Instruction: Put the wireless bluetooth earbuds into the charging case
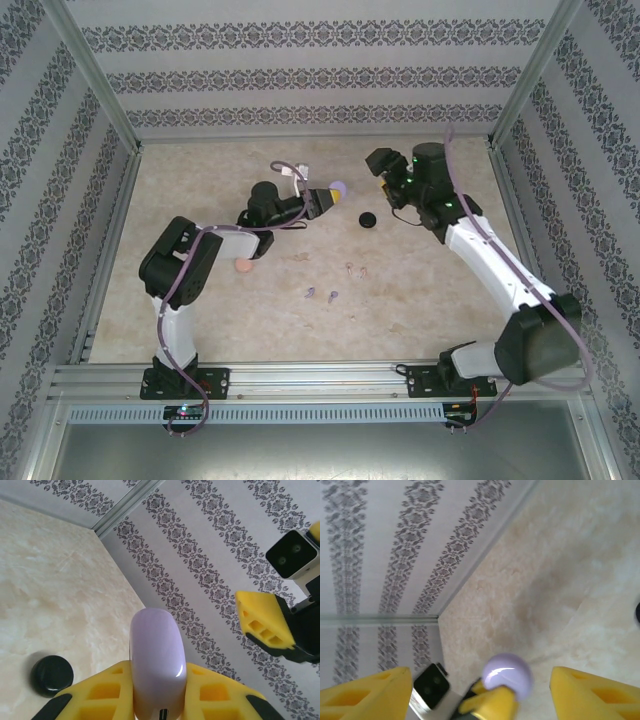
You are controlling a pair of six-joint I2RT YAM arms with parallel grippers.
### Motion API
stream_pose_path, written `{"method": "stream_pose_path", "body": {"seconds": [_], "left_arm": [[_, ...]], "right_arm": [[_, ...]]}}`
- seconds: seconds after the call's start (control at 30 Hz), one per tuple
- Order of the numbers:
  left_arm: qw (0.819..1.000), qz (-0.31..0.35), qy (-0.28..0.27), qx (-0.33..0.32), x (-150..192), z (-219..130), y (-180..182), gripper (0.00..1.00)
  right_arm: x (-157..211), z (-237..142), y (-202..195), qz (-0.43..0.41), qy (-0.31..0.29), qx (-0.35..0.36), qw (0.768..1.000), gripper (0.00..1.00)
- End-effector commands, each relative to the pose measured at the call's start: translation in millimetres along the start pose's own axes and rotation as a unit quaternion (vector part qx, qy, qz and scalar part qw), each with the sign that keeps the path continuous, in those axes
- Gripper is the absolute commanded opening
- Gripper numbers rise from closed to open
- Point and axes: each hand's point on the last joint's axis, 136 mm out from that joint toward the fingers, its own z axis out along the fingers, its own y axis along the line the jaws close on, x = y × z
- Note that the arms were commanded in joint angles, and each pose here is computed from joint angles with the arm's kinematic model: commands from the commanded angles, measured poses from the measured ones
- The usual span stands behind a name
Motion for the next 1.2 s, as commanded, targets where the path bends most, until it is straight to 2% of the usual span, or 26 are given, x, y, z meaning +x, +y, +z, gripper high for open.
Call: {"method": "stream_pose_path", "body": {"seconds": [0.0,0.1,0.17,0.3,0.57,0.87,1.17], "left_arm": [[0.998,0.028,0.029,0.047,-14.2,-16.3,-37.6,0.00],[0.996,0.043,0.063,0.054,-11.5,-23.0,-49.1,0.00],[0.993,0.052,0.085,0.060,-8.0,-25.8,-57.6,0.00],[0.990,0.057,0.111,0.072,-2.5,-30.3,-68.2,0.00],[0.989,0.054,0.117,0.075,-0.7,-31.7,-72.2,0.00],[0.988,0.057,0.118,0.081,-3.1,-31.6,-77.4,0.00],[0.988,0.071,0.104,0.087,-11.1,-35.6,-90.6,0.00]], "right_arm": [[21.8,-1.5,-11.8,-0.145,0.045,-0.020,0.988,0.72],[37.2,-5.8,-12.7,-0.230,0.065,-0.058,0.969,0.71],[47.7,-7.0,-9.3,-0.256,0.080,-0.088,0.959,0.71],[62.3,-2.9,-1.2,-0.277,0.110,-0.127,0.946,0.70],[79.9,8.7,15.3,-0.294,0.137,-0.157,0.933,0.67],[82.2,36.2,8.2,-0.285,0.144,-0.141,0.937,0.62],[65.3,48.7,-50.9,-0.237,0.138,-0.088,0.958,0.56]]}}
